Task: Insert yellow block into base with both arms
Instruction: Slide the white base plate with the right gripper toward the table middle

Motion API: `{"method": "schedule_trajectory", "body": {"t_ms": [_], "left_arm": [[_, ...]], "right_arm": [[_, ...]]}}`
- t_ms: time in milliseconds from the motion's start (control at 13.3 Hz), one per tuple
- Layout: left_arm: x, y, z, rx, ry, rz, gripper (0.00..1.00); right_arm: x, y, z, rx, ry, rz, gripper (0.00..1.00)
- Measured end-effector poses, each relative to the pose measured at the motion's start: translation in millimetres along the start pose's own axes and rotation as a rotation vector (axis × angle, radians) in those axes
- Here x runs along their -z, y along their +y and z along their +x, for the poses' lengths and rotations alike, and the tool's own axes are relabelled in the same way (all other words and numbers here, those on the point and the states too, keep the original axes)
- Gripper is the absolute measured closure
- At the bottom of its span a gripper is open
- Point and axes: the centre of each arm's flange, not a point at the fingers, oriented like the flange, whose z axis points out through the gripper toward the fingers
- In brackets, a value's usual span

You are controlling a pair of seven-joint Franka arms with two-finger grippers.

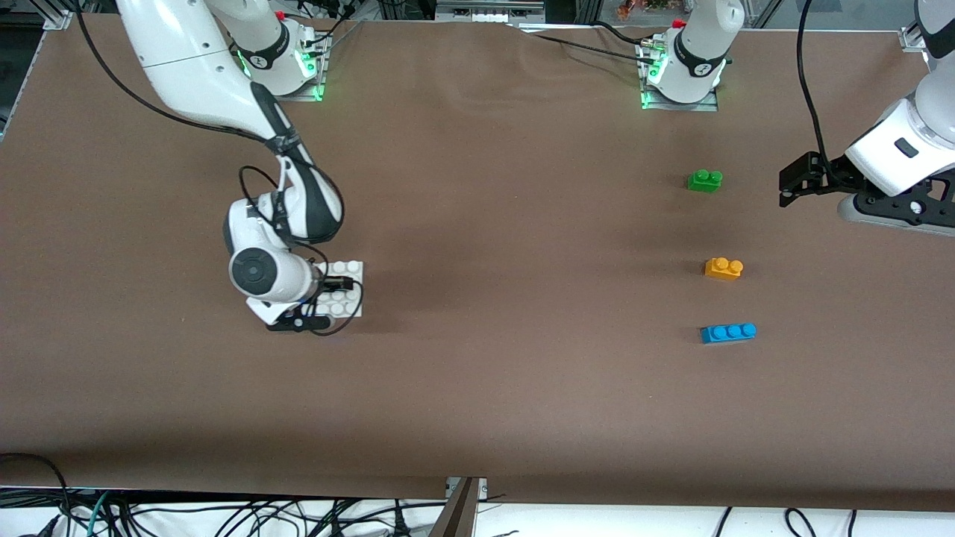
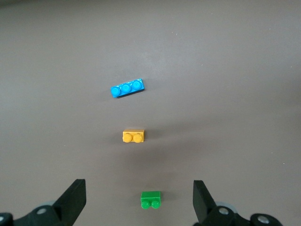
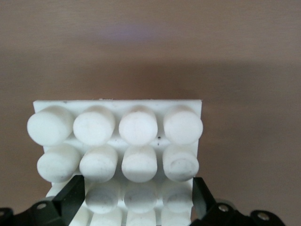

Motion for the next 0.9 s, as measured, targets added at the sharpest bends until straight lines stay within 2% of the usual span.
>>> {"method": "schedule_trajectory", "body": {"t_ms": [301,527,753,904], "left_arm": [[0.1,0.3,0.0,0.0,0.0,0.0,0.0],[0.3,0.4,-0.1,-0.001,0.001,0.0,0.0],[0.5,1.5,0.0,-0.003,0.001,0.0,0.0],[1.0,6.5,0.4,-0.012,0.002,0.0,0.0]], "right_arm": [[6.1,-80.8,-16.7,0.059,0.028,0.018,0.0],[8.9,-118.1,-26.8,0.062,0.028,0.056,0.0],[15.1,-132.1,-24.9,0.085,0.05,0.061,0.0],[23.1,-115.3,-12.8,0.106,0.07,0.059,0.0]]}}
